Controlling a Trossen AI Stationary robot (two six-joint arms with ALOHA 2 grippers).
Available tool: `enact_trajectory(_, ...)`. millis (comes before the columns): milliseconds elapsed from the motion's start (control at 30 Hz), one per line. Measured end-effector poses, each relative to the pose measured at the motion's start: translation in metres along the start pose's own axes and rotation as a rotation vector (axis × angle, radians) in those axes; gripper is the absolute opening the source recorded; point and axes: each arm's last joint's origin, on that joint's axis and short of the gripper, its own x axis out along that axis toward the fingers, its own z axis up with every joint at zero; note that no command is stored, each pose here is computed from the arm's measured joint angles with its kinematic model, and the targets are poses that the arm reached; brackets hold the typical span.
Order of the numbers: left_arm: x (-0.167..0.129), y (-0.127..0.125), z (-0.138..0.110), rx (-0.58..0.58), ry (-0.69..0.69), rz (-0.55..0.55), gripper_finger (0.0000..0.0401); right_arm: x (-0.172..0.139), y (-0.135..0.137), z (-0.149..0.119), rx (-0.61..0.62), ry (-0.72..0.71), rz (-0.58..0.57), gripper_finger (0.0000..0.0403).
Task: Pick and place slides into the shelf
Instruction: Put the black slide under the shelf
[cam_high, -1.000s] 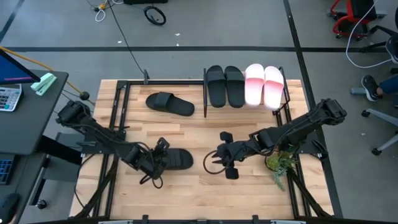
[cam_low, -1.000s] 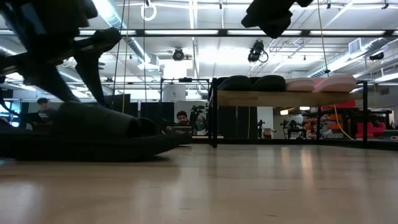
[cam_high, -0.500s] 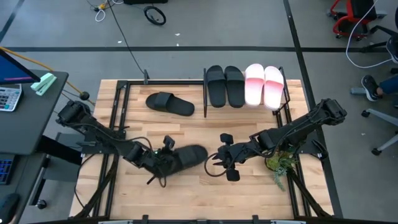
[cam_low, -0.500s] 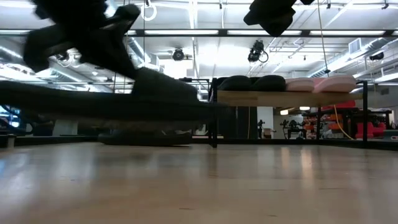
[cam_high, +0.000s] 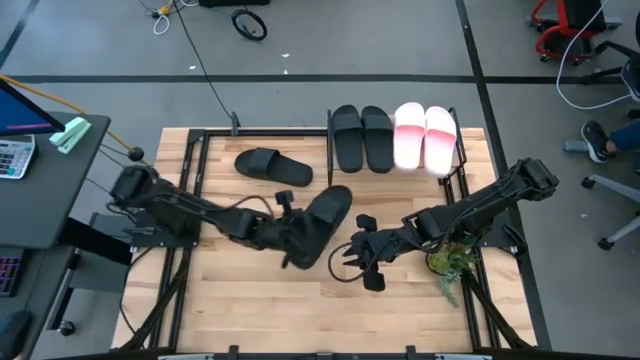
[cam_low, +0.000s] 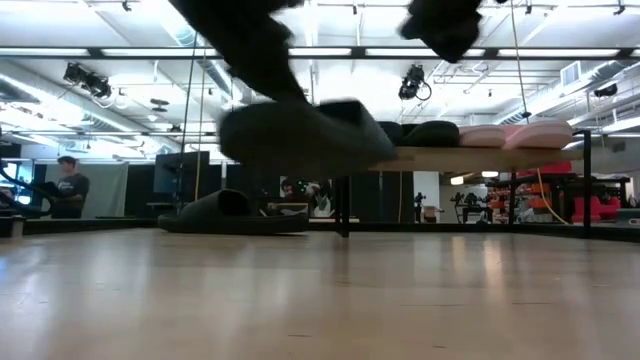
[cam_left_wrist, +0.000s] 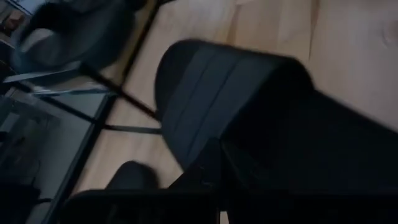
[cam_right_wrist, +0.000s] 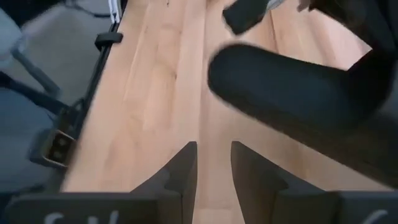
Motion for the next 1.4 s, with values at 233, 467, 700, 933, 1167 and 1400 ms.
enact_trajectory(233, 0.063, -0.025, 0.023, 0.013, 0.052, 0.041, 0.0000, -0.014, 0.027, -0.018, 0.099, 0.082, 0.032, 0.0103)
enact_trajectory(467, 0.127, -0.017, 0.057, -0.007, 0.065, 0.121, 0.0000, -0.025, 0.061, -0.035, 0.037, 0.069, 0.059, 0.0103)
enact_trajectory(700, 0.166, -0.008, 0.060, -0.033, 0.109, 0.167, 0.0000, -0.034, 0.081, -0.047, -0.080, 0.040, 0.061, 0.0103)
enact_trajectory(933, 0.177, -0.005, 0.046, 0.010, 0.190, 0.152, 0.0029, -0.036, 0.084, -0.049, -0.098, 0.040, 0.068, 0.0103)
enact_trajectory(1167, 0.165, -0.012, 0.060, 0.166, 0.173, 0.121, 0.0078, -0.035, 0.080, -0.047, -0.096, -0.015, -0.036, 0.0103)
enact_trajectory(1400, 0.120, -0.015, 0.105, 0.180, 0.208, -0.112, 0.0095, -0.032, 0.069, -0.046, -0.024, -0.009, -0.118, 0.0103)
